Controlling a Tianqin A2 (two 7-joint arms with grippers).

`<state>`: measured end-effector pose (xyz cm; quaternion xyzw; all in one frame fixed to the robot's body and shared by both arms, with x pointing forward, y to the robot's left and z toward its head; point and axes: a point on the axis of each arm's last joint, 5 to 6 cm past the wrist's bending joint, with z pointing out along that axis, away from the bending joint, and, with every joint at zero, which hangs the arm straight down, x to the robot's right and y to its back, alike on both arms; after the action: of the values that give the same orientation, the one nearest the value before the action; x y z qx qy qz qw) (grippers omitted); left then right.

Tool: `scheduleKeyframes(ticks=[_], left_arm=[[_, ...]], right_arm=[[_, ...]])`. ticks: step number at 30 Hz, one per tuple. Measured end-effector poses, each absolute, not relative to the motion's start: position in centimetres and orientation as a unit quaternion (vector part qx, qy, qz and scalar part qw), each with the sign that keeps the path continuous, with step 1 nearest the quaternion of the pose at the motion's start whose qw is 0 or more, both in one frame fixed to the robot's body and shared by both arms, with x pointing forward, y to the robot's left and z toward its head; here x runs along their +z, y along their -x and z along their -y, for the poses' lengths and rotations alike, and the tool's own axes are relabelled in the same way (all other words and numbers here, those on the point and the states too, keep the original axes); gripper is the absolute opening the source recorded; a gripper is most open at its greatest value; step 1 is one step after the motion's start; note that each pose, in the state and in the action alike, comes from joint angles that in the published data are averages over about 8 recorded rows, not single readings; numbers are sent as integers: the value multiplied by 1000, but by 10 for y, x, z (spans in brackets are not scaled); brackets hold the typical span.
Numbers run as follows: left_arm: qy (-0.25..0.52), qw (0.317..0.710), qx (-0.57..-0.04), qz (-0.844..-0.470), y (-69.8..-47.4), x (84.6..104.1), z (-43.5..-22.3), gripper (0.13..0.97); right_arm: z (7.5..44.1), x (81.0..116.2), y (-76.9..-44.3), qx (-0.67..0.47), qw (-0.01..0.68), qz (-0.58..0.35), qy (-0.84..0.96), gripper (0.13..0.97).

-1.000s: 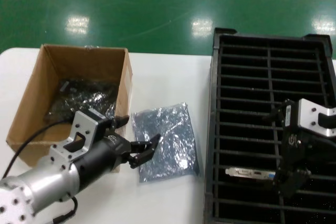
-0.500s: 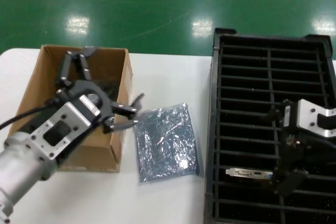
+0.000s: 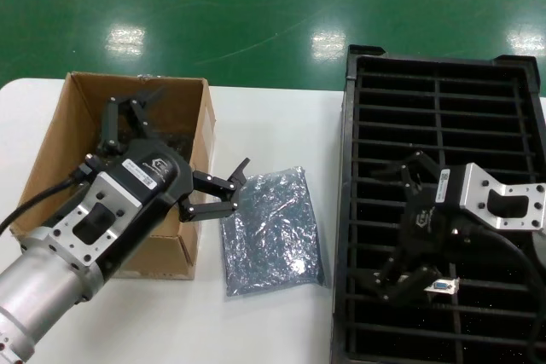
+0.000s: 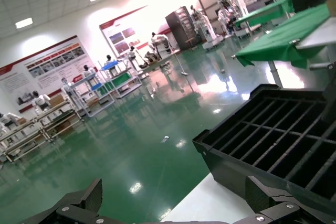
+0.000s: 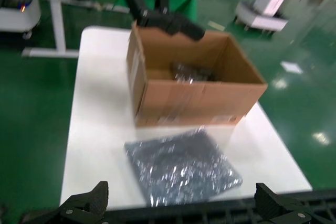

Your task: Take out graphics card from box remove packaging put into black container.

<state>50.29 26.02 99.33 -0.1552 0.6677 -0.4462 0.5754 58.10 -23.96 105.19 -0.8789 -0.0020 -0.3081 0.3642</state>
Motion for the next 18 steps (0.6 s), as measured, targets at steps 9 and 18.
scheduleKeyframes(ticks=[9,18], left_arm=[[181,567,-477,-646,-507,977,-261,959],[215,560,-501,-624,-509,959,-262,966]], right_arm=[[235,1027,-580,-334,443,-18,832,966],[234,1002,-576,-364,507,-60,779,966]])
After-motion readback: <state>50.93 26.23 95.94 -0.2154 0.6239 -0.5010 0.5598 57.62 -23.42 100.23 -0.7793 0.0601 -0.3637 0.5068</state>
